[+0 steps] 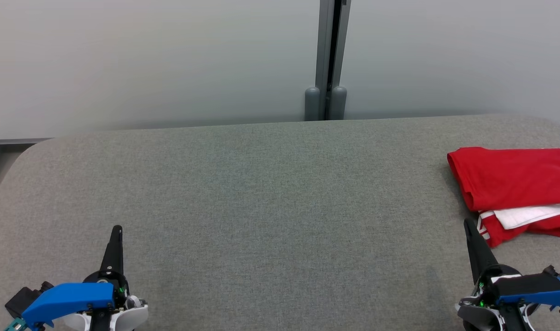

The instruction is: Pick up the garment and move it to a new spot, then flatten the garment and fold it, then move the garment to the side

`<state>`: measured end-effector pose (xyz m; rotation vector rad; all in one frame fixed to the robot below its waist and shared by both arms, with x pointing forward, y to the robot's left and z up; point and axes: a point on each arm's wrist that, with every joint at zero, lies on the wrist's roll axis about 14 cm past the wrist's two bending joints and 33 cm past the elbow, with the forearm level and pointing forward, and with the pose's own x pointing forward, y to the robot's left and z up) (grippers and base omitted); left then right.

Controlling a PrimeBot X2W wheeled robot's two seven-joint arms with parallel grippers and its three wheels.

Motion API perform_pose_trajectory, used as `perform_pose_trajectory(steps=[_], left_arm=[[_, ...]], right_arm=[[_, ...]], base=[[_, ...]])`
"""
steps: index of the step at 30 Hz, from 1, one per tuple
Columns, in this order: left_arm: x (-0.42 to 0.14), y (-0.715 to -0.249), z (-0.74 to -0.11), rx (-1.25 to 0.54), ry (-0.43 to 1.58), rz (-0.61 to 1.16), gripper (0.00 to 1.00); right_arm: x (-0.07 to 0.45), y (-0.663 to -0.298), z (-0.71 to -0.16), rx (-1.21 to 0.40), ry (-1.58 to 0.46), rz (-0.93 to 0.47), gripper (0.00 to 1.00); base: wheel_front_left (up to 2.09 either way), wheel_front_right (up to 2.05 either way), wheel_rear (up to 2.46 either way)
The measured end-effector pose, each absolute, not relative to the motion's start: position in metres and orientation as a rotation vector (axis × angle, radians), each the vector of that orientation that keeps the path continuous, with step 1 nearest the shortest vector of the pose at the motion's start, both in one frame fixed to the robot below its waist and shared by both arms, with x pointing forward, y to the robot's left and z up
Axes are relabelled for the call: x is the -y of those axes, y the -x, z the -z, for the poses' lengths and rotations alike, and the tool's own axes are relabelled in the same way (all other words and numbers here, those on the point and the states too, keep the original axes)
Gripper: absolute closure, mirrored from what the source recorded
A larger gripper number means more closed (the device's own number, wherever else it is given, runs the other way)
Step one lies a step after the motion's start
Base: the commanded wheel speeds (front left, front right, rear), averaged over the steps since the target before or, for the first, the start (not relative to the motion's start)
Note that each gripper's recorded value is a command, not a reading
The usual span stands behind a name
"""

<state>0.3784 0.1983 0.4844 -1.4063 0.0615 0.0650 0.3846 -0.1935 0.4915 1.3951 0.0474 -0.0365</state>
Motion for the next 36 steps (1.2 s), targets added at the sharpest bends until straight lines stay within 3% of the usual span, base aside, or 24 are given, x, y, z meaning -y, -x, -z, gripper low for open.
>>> perform_pose_trajectory(steps=[36], left_arm=[[-0.200, -0.388, -0.503, -0.011, 1.573, -0.012, 1.00]], right_arm=[[0.200, -0.387, -0.503, -0.010, -1.574, 0.008, 1.00]], base=[[0.00, 0.00, 0.00]])
